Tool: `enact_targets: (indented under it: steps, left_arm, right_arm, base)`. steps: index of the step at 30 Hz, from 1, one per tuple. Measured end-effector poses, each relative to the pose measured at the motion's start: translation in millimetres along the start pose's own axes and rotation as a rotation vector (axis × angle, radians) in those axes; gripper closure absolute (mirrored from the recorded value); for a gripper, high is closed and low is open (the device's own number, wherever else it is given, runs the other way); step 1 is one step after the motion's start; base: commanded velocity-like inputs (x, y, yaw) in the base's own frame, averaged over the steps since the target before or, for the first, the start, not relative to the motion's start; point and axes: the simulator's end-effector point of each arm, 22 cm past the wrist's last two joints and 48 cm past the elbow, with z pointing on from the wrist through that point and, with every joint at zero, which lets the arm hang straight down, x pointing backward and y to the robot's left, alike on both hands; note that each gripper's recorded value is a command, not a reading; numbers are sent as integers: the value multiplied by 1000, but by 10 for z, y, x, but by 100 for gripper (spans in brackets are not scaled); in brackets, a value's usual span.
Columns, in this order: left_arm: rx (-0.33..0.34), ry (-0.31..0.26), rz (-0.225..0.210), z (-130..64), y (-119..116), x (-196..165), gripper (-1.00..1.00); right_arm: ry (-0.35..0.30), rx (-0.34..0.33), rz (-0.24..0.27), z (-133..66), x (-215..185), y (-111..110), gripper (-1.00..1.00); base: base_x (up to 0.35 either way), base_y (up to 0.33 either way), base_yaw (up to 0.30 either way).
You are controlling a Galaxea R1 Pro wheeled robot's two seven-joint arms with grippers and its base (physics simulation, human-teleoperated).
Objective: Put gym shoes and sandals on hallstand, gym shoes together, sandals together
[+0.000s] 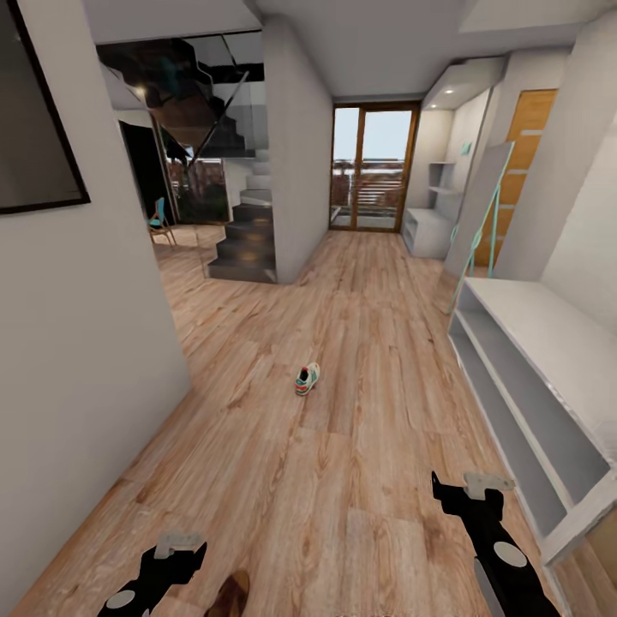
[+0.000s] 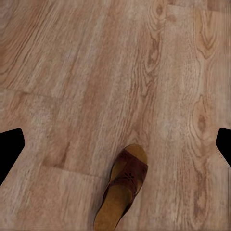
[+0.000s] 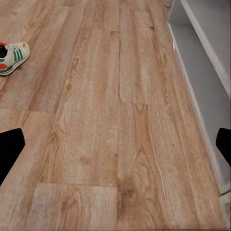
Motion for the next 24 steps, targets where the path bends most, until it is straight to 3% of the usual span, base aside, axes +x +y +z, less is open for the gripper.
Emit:
enact_targets:
  steps: [8,24]
  left_arm:
    - [-1,0,0,0,4,5,-100]
    - [-2,0,0,73,15,90,-100]
  right_arm:
    - [1,-2,1,1,3,12,-100]
    - [-2,-3,2,38,98,34,-100]
  base:
    - [0,0,-124]
    - [0,0,-13]
